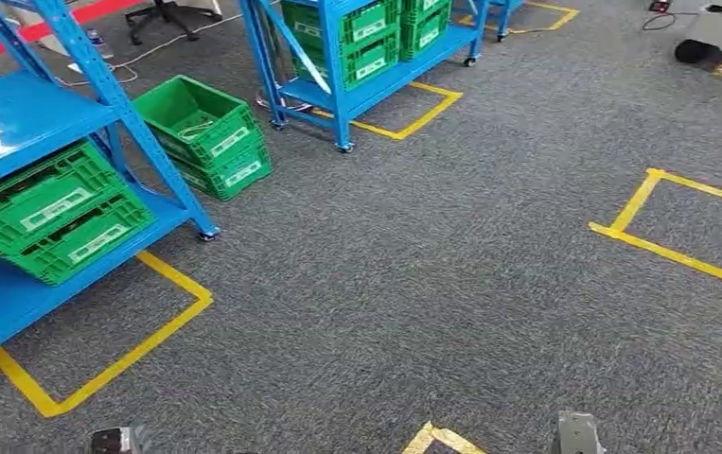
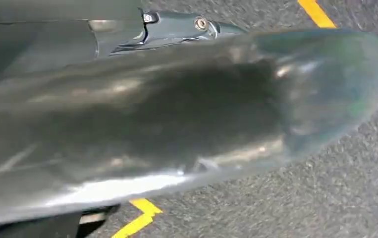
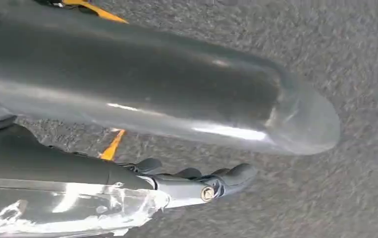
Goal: Take the parts from the cabinet and place them on the table.
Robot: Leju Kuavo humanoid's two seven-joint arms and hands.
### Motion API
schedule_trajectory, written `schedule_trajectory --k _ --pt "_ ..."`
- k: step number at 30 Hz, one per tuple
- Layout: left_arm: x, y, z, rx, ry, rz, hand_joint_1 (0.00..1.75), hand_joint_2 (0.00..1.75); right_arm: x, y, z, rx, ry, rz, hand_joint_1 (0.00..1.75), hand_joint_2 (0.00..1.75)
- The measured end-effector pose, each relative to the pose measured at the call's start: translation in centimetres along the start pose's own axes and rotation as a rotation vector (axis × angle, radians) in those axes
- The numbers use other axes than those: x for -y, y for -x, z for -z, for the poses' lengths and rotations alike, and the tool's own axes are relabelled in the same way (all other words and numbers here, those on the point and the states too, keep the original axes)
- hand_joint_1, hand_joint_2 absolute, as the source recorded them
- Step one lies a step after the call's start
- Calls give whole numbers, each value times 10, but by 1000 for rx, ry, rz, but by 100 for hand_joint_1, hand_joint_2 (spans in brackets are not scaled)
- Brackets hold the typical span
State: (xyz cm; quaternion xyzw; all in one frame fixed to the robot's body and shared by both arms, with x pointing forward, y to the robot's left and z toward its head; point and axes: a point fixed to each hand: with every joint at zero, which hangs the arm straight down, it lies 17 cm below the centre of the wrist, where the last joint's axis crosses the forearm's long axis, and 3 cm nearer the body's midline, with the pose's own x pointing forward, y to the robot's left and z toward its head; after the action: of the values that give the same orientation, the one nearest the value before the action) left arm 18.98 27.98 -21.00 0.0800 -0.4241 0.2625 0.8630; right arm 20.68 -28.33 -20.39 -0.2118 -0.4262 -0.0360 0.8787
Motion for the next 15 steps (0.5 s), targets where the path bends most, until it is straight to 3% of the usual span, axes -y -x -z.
schedule_trajectory --k 15 --pt "3 -2 0 8 7 11 0 0 2 -3 3 10 5 -6 0 0"
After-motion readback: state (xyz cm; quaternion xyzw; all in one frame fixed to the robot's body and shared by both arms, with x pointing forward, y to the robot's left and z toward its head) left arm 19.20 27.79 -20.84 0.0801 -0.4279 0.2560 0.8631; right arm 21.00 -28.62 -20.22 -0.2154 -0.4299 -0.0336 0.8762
